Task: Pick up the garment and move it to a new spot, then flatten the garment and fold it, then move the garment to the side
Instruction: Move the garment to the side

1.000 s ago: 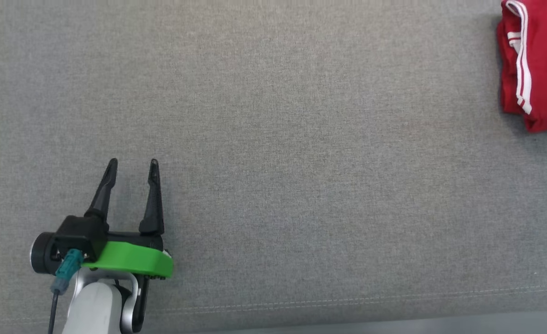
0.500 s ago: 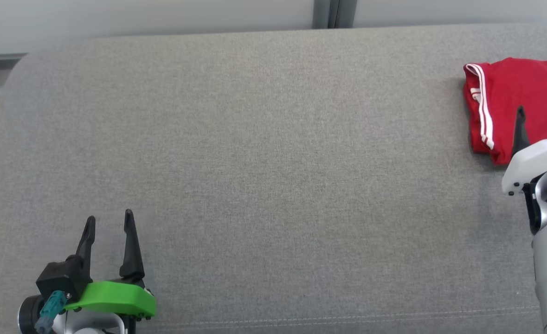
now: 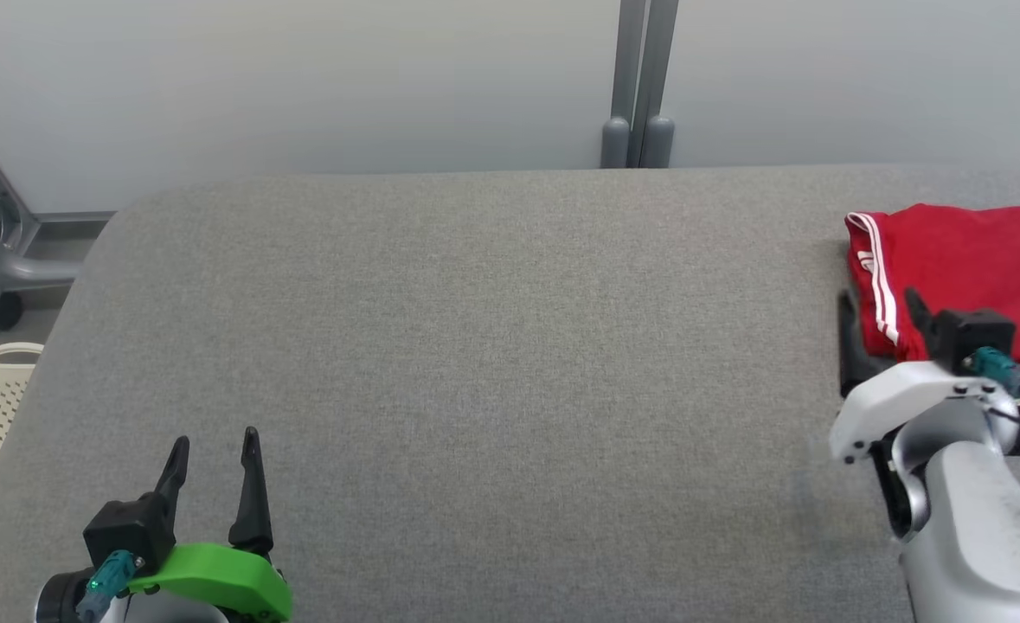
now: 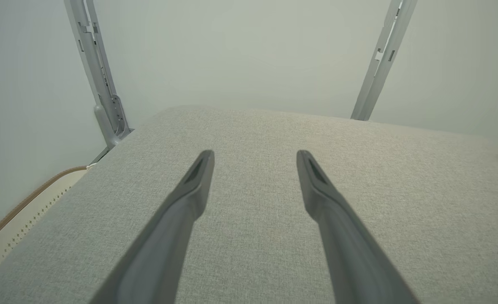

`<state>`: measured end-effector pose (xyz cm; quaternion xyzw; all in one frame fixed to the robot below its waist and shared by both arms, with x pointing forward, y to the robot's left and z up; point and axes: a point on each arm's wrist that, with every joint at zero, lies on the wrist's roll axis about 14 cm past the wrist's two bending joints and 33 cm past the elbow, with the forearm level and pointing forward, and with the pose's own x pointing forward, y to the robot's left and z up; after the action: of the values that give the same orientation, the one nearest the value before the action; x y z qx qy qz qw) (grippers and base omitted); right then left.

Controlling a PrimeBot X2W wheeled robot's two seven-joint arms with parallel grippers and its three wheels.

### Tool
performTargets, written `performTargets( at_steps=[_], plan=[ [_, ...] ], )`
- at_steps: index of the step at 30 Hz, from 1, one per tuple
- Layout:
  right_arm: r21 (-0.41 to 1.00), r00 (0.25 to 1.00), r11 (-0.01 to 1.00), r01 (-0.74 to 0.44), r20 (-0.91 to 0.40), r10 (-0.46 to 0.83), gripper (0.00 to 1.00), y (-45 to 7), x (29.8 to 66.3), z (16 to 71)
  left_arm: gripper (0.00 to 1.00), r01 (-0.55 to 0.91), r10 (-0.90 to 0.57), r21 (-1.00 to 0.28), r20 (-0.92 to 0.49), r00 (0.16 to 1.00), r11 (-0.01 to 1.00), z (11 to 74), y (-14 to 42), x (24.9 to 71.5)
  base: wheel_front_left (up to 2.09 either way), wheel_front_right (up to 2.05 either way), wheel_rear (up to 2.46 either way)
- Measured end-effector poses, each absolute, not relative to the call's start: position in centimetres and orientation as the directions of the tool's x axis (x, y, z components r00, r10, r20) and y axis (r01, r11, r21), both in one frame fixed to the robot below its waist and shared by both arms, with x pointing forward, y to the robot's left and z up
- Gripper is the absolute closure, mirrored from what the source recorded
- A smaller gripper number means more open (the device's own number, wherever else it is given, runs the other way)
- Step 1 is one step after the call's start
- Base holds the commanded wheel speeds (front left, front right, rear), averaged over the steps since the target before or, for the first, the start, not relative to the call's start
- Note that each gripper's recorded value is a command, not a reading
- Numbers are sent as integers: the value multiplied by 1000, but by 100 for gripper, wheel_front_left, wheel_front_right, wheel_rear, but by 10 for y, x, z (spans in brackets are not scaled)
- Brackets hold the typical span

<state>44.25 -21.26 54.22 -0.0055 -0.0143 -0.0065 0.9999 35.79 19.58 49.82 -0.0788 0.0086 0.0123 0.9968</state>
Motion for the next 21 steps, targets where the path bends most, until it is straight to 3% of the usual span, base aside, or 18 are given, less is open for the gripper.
performTargets(
  at_steps=[6, 21],
  plan=[
    [9, 997, 996, -83, 3, 83, 0, -177, 421, 533, 0, -1, 0, -138, -7, 1000, 990, 501, 192, 351, 0, 0, 0],
    [93, 996, 994, -65, -48, 70, 0, -178, 380, 503, 0, 4, -8, -133, -35, 999, 991, 482, 190, 339, 0, 0, 0]
  ],
)
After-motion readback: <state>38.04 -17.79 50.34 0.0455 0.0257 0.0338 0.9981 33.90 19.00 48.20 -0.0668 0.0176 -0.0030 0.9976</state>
